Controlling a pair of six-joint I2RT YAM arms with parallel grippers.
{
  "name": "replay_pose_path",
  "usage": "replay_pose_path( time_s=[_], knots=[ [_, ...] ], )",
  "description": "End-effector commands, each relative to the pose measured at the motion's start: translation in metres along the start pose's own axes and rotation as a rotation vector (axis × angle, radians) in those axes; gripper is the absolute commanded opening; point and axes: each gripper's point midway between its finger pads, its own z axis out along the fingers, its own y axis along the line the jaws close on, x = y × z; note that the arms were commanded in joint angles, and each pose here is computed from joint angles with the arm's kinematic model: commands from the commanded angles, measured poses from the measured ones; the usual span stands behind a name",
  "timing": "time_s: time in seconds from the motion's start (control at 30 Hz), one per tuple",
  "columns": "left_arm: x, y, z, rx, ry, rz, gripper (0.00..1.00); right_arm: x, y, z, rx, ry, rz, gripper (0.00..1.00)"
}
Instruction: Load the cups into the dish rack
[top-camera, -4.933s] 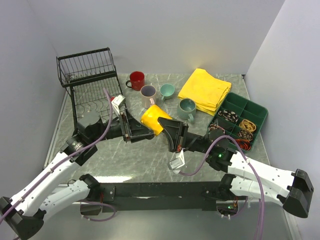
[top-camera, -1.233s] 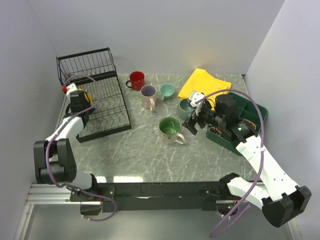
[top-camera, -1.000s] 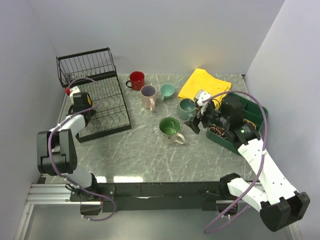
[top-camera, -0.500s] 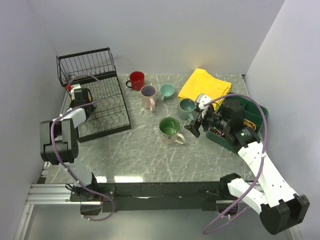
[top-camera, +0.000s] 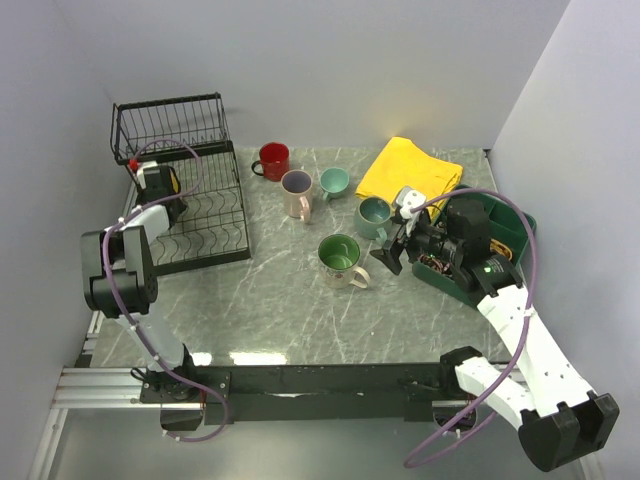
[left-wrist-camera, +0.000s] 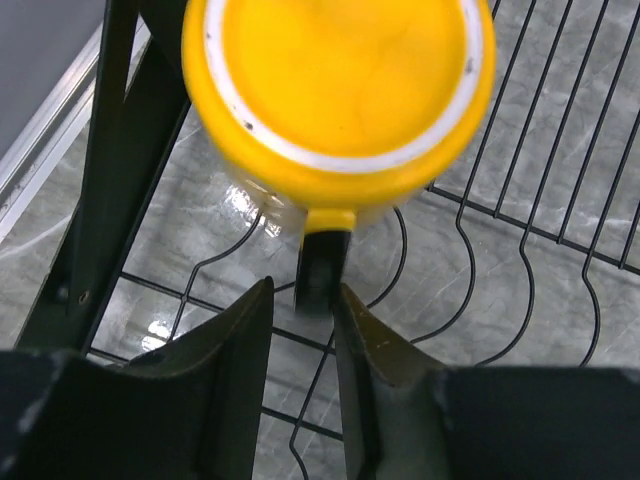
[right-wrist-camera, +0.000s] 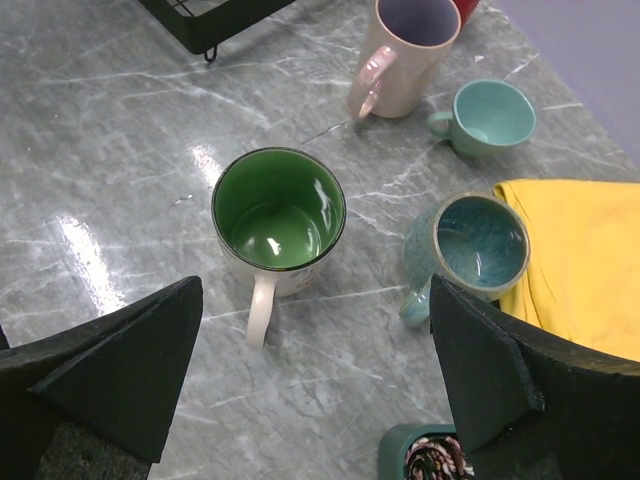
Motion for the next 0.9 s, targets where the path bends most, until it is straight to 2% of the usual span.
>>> replay_pose_path(
  time_s=[0.0, 0.1, 0.3, 0.47, 0.63, 0.87],
  knots=[
    [-0.045, -0.014, -0.003, 0.039, -0.112, -0.009, 0.37, -0.008, -0.003, -0.004, 0.015, -0.035, -0.018, 1.0],
    [-0.047, -0.016, -0.011, 0.067, -0.114, -0.003, 0.38, -0.008, -0.003, -0.004, 0.018, -0.034, -0.02, 1.0],
    [-0.051, -0.012, -0.037, 0.097, -0.149, -0.006, 0.55, -0.009, -0.003, -0.004, 0.013, -0.038, -0.021, 1.0],
    [-0.057, -0.01, -0.054, 0.139, -0.166, -0.056, 0.56, -0.009, -0.002, -0.007, 0.016, -0.042, -0.026, 1.0],
    [-0.058, -0.014, -0.071, 0.211, -0.184, -0.067, 0.63, -0.008, -0.001, -0.008, 0.014, -0.041, -0.03, 1.0],
    [-0.034, -0.009, -0.047, 0.179, -0.077, 0.03, 0.66, -0.011, 0.0, -0.008, 0.01, -0.048, -0.034, 1.0]
  ],
)
